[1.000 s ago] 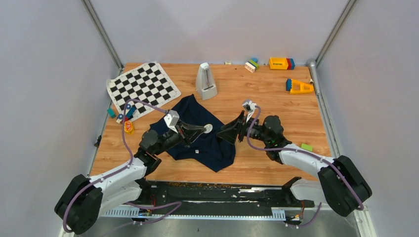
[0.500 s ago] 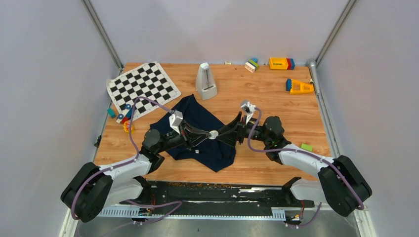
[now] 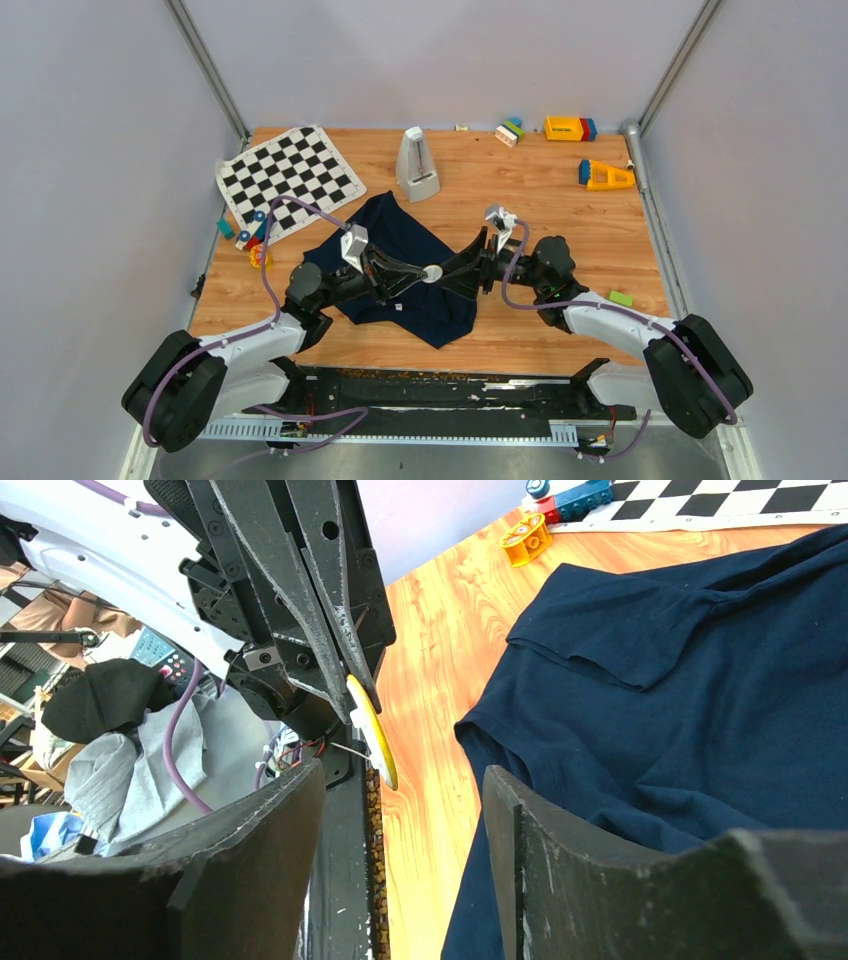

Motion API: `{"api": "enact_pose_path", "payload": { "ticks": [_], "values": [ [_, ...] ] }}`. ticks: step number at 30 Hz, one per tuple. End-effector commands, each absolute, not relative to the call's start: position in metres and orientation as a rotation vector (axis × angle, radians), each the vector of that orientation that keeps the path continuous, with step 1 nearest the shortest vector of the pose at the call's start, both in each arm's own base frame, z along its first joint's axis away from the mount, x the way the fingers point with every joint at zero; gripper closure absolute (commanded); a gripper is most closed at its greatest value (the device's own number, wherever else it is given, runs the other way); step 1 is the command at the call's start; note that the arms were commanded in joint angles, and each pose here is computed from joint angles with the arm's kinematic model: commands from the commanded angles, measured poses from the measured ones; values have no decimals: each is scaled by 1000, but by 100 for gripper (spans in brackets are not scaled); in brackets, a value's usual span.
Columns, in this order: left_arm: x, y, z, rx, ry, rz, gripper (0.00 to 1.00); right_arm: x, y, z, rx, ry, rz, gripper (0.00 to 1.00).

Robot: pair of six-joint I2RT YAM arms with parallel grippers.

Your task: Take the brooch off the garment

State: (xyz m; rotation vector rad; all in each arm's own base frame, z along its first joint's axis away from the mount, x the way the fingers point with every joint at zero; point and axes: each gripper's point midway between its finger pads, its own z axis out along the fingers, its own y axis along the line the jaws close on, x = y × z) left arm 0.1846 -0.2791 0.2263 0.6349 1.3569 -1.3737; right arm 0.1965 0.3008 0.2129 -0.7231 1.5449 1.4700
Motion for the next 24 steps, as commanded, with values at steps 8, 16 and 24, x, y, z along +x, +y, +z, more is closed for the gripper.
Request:
{"api": "enact_pose_path", "payload": {
  "ticks": [8,16,24],
  "values": [
    [177,-280,249,681,1255,-1397,100,193,306,225,-789,1468,1469,46],
    [175,-284,248,696,1238,-1435,100,191,308,228,-791,1469,1482,51],
    [176,-286,244,695,1245,-1454,100,193,312,228,-778,1490,1483,55]
  ]
}}
